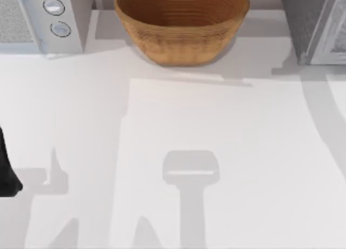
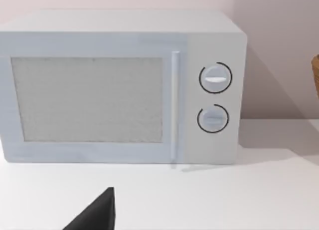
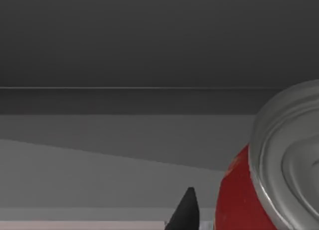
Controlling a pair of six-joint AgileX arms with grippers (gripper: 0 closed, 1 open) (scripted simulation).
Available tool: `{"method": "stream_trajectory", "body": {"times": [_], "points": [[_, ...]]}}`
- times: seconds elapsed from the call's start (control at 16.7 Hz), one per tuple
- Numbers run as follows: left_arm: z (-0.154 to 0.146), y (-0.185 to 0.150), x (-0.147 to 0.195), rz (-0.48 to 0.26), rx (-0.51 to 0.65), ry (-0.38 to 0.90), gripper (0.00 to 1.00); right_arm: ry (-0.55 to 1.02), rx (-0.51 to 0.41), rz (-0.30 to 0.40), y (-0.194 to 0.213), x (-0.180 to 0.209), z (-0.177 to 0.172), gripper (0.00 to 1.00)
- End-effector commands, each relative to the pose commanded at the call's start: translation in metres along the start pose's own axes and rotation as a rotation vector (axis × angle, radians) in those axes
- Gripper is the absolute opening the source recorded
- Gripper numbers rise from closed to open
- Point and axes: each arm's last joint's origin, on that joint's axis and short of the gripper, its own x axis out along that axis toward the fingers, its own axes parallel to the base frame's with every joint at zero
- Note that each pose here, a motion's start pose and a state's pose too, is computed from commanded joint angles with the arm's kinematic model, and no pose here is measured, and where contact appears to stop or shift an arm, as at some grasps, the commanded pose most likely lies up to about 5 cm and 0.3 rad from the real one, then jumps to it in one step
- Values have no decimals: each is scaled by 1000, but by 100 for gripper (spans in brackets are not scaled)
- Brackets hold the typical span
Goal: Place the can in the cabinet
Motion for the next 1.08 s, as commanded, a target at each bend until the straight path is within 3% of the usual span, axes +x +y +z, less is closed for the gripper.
{"method": "stream_trajectory", "body": {"times": [0.24,0.72,1.08], "points": [[0,0,0,0,0,0,100,-6,1,0,9,25,22,0],[0,0,0,0,0,0,100,-1,1,-5,10,32,25,0],[0,0,0,0,0,0,100,30,-5,-12,13,86,39,0]]}}
